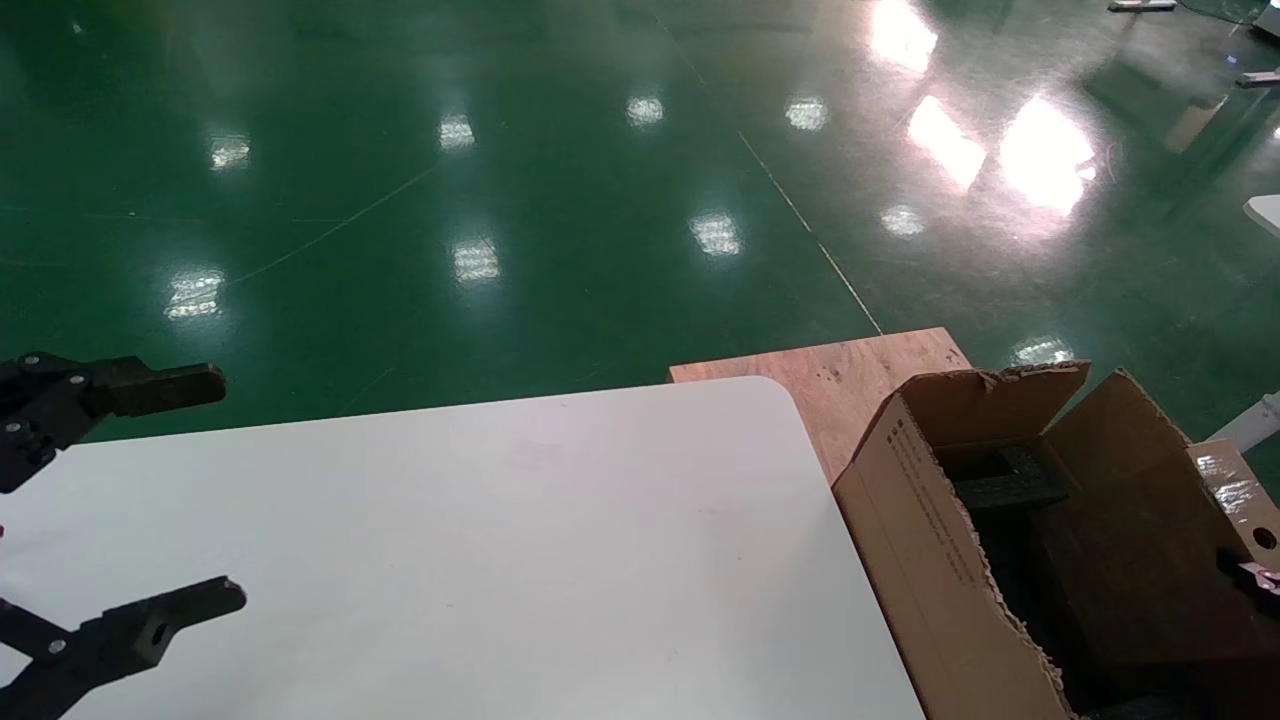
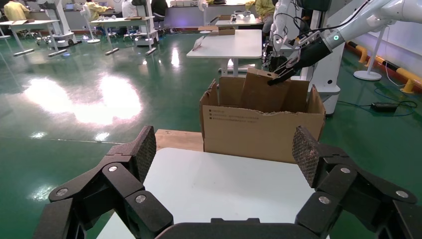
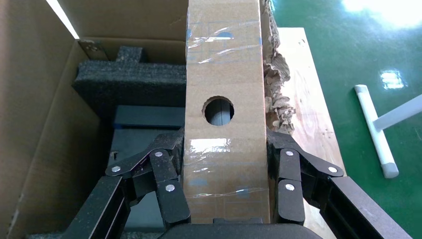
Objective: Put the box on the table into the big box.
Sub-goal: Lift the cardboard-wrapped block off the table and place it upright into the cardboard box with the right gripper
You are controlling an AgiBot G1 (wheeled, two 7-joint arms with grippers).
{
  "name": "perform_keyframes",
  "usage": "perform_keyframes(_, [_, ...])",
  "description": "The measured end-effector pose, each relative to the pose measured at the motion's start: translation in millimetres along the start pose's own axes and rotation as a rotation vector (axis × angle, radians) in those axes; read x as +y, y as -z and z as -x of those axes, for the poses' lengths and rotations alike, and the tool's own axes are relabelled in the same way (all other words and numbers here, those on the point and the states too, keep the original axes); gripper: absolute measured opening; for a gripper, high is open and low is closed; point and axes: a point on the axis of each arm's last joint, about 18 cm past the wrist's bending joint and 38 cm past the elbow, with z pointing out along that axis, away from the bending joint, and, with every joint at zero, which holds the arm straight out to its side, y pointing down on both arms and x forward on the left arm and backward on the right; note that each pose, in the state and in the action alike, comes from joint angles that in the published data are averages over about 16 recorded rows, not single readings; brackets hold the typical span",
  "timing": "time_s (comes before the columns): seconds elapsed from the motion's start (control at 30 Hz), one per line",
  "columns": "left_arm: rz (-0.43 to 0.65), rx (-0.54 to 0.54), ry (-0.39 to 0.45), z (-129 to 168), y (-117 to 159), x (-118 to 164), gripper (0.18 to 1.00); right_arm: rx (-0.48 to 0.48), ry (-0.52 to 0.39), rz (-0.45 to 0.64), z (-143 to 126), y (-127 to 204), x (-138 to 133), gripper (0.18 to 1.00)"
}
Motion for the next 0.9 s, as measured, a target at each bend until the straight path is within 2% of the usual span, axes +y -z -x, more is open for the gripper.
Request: perform_keyframes(0.9, [0.0,0.0,0.0,0,0,0,1.001,0.022,0.057,0.047,-1,-32,-5,0.461])
